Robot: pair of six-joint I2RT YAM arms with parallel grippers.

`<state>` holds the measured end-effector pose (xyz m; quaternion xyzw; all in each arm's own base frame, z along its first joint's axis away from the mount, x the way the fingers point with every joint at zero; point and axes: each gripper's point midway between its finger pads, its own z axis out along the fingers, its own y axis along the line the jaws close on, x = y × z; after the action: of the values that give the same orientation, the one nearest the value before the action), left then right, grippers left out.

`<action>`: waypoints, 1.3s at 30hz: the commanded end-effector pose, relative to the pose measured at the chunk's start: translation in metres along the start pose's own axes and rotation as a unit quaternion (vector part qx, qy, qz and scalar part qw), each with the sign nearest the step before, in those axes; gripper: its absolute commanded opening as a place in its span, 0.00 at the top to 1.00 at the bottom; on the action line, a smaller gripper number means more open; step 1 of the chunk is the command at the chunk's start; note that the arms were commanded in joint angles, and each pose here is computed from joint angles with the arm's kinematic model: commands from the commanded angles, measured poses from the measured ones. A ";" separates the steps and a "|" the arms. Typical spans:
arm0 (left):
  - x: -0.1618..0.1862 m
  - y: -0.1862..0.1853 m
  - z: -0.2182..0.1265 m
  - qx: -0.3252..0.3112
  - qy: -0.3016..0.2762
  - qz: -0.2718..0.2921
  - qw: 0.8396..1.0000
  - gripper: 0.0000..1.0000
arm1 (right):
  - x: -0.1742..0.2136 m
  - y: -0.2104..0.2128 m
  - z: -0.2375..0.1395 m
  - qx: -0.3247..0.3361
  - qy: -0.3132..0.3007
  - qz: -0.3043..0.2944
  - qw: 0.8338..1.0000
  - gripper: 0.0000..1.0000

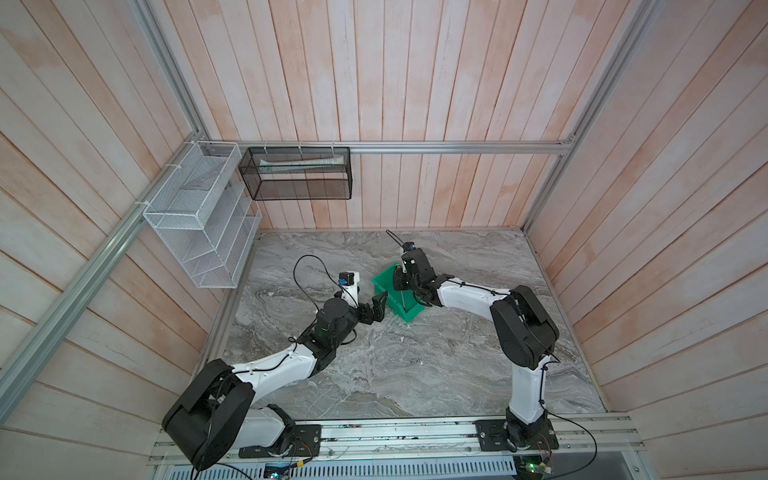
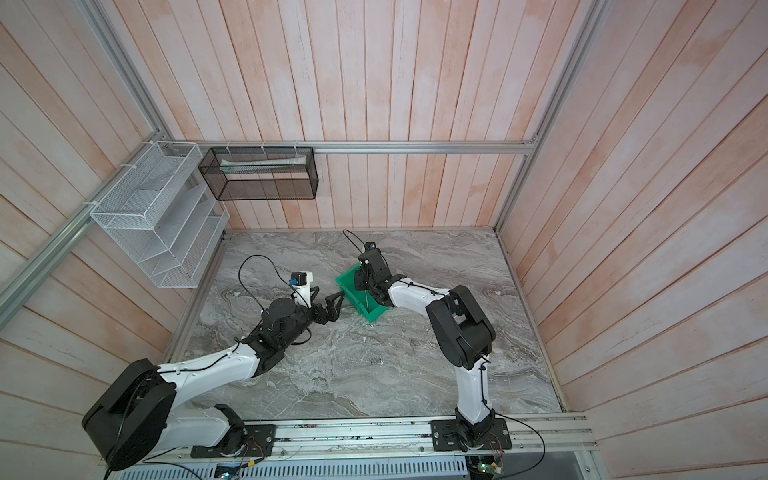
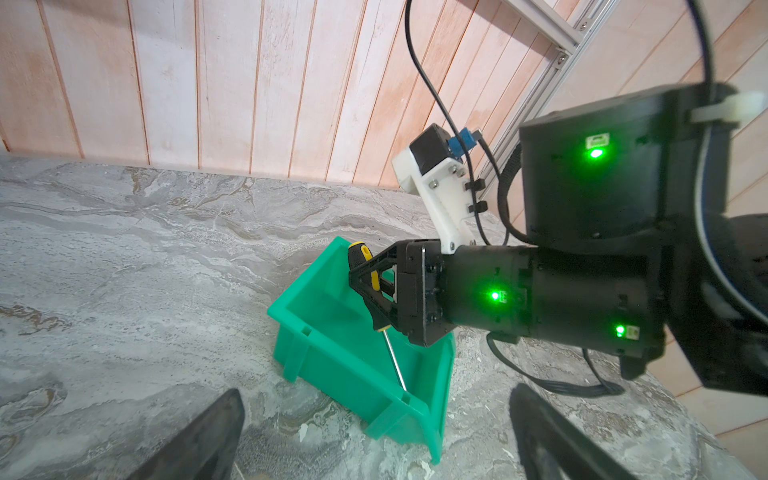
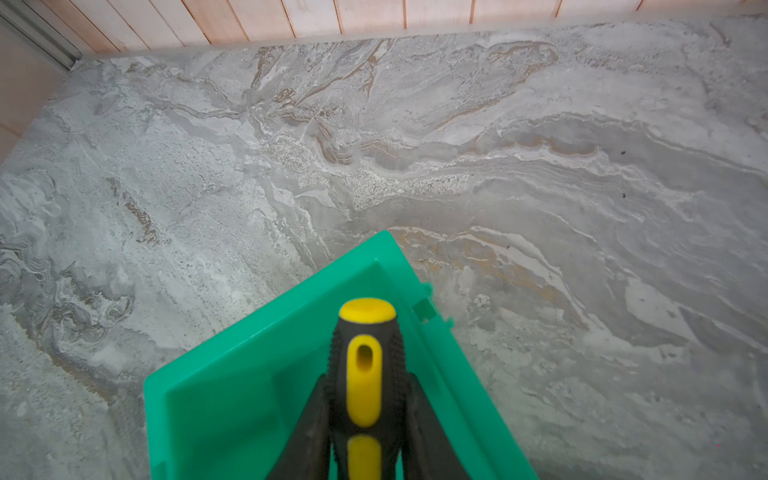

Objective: Put the screwdriver in the bin
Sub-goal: 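Lower the screwdriver tip-first into the green bin with the right gripper, then open the right gripper to release the screwdriver into the bin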

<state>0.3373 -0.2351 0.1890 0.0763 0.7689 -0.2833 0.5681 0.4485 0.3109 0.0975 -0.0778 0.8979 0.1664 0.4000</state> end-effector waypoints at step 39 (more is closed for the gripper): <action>-0.004 0.000 -0.006 0.006 -0.010 -0.004 1.000 0.00 | -0.009 0.006 -0.015 -0.008 -0.016 0.015 1.000 0.57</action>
<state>0.3358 -0.2340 0.1886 0.0762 0.7688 -0.2834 0.5682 0.4439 0.3085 0.0816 -0.0729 0.9067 0.1606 0.3832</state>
